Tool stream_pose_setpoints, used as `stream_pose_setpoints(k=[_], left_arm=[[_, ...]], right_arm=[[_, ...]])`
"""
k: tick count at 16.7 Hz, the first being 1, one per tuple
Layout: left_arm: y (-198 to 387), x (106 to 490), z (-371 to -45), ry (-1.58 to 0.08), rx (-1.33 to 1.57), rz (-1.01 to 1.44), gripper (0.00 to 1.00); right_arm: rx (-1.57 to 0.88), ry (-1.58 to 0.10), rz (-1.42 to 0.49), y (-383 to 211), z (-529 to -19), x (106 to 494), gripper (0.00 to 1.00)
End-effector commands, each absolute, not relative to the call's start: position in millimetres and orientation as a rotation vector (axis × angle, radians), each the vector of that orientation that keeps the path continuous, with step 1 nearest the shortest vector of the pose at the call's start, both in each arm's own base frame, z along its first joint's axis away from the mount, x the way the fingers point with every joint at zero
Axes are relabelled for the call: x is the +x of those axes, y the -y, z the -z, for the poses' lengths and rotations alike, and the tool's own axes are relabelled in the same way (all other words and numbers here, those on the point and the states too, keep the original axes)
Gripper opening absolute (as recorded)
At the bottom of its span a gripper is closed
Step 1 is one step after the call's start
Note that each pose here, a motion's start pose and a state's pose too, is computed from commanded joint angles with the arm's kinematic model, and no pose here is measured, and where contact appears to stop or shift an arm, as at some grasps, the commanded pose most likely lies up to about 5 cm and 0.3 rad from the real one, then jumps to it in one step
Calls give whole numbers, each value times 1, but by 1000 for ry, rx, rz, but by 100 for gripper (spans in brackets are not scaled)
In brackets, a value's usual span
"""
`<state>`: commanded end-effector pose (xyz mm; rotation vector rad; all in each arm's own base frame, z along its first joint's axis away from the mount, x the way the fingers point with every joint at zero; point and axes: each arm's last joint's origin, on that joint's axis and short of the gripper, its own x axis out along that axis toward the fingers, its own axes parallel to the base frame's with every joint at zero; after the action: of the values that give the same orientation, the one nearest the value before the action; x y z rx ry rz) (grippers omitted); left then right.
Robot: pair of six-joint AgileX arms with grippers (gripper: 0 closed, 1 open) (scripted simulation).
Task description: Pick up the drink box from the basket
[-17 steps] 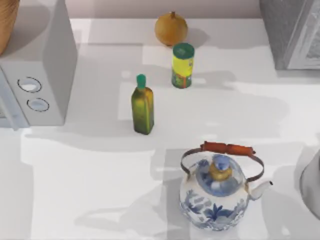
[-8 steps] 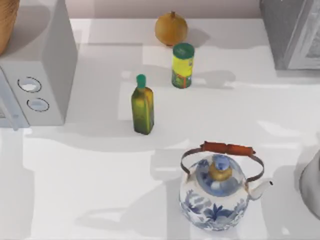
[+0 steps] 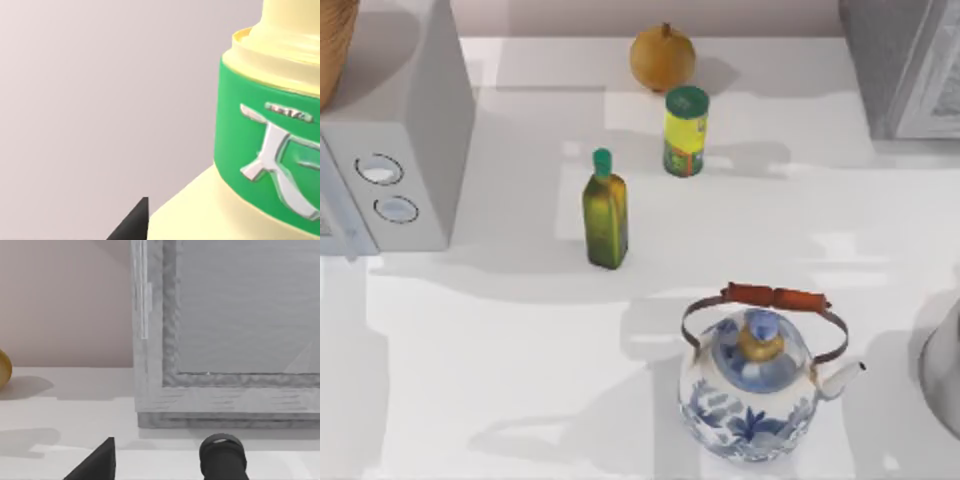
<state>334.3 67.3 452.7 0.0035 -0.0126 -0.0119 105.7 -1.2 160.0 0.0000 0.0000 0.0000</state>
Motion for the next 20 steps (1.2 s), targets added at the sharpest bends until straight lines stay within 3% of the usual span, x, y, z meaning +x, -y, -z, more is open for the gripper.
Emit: stream_pose_setpoints(k=[5,11,14,20], left_arm=[[-61,323,-447,0,-2,11,0],[-34,244,-419,13,-5,9,0],[-20,193,-376,8,-7,8,0],[-3,120,-250,-10,-5,5,0]], right_arm=[[0,0,0,1,-160,106,100],[0,0,0,1,-160,106,100],[0,0,0,1,-160,106,100],[0,0,0,1,-160,106,100]])
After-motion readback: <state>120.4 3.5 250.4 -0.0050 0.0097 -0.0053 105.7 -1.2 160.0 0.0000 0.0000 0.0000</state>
